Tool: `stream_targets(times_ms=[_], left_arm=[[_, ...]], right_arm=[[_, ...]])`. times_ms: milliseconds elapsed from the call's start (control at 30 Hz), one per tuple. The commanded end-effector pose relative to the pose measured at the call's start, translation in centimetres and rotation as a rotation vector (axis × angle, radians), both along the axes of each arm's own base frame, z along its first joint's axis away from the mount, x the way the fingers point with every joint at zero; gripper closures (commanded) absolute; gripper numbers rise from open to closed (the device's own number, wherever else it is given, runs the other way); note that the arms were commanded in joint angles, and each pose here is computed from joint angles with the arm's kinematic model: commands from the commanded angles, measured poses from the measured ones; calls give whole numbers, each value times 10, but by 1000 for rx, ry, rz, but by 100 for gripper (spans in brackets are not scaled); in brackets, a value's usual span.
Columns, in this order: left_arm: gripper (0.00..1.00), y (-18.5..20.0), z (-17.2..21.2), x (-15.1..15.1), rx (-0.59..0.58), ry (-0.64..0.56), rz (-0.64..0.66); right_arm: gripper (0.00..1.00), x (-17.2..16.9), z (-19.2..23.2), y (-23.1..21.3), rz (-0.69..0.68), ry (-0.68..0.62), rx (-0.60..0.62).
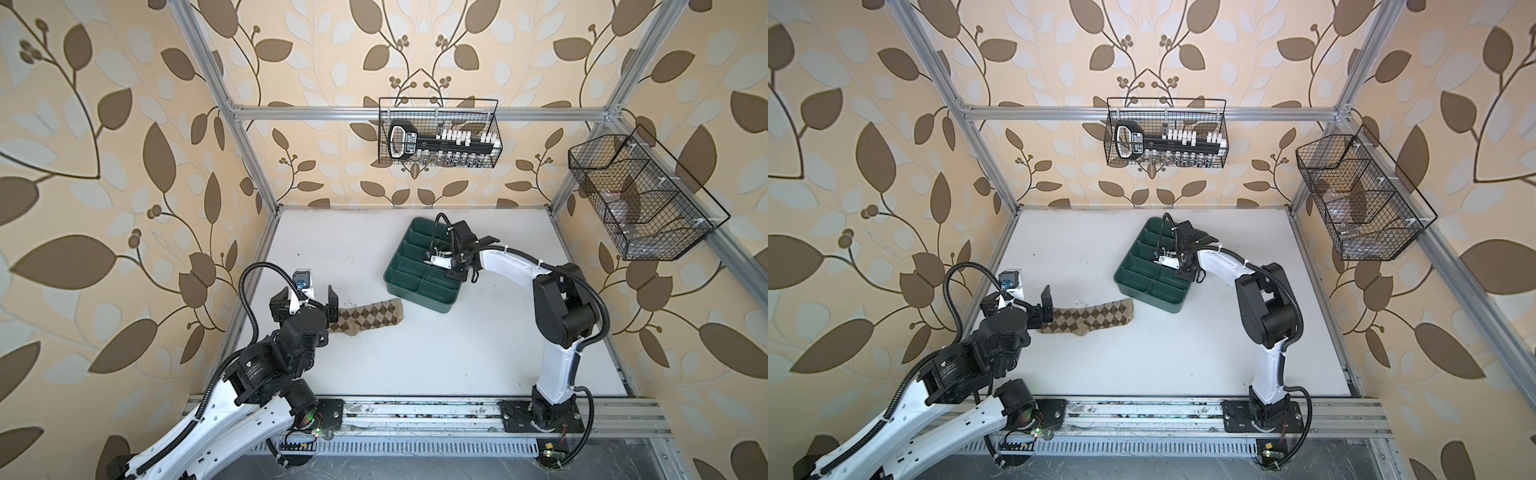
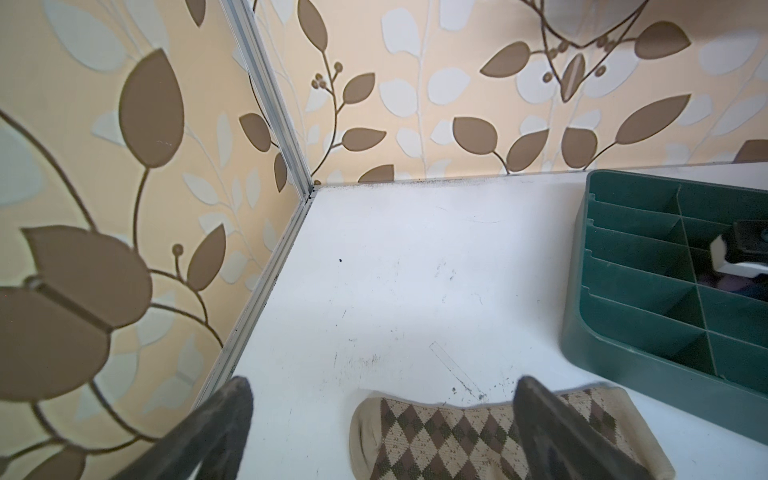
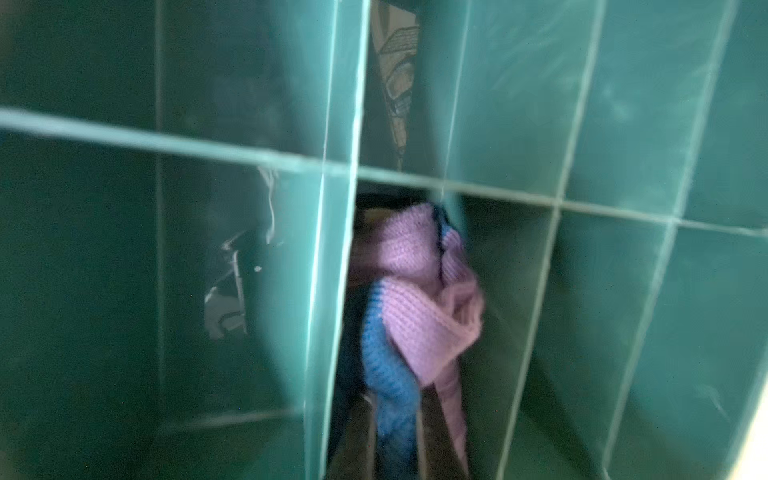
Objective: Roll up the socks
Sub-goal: 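Open the right gripper and lift it away from the tray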
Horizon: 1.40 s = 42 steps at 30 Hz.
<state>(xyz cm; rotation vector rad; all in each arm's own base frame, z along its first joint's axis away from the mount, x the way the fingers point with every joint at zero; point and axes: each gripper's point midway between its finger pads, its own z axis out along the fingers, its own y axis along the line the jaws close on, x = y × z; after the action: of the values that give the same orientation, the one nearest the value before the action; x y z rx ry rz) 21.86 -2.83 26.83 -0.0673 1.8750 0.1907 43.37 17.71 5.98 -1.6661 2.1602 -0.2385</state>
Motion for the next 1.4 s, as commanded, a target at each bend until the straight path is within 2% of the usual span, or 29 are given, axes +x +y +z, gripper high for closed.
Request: stream_targets(times_ms=[0, 167, 233, 367, 500, 600, 767, 967, 1100, 1233, 1300, 1367], left_arm=[[1, 3, 9, 0, -36, -22, 19], [1, 2, 7, 1, -29, -16, 20], [1, 1, 6, 2, -22, -11, 20], [1, -1, 4, 4, -9, 1, 21], [1, -2, 3, 4, -7, 7, 18], [1, -2, 3, 4, -9, 7, 17], [1, -3, 2, 4, -9, 9, 14], [1, -2, 2, 5, -6, 8, 24], [1, -2, 2, 5, -38, -8, 27], [1, 0, -1, 5, -156, -46, 74], [1, -16, -4, 5, -178, -20, -23], [1, -35, -5, 5, -208, 2, -128]], right_arm=[[100, -7, -38, 1, 21, 109, -23], [99, 2, -51, 1, 1, 114, 6], [91, 5, -49, 1, -11, 113, 27], [64, 11, -24, 7, -26, 72, 113], [54, 12, 6, 14, -4, 17, 183], [38, 11, 26, 16, 6, -15, 211], [33, 6, 59, 21, 34, -67, 272], [32, 0, 116, 29, 28, -172, 394], [32, -11, 183, 32, -8, -317, 562], [32, -43, 250, 26, -104, -410, 827], [32, -68, 271, 19, -139, -427, 980], [24, -87, 287, 6, -230, -462, 1157]])
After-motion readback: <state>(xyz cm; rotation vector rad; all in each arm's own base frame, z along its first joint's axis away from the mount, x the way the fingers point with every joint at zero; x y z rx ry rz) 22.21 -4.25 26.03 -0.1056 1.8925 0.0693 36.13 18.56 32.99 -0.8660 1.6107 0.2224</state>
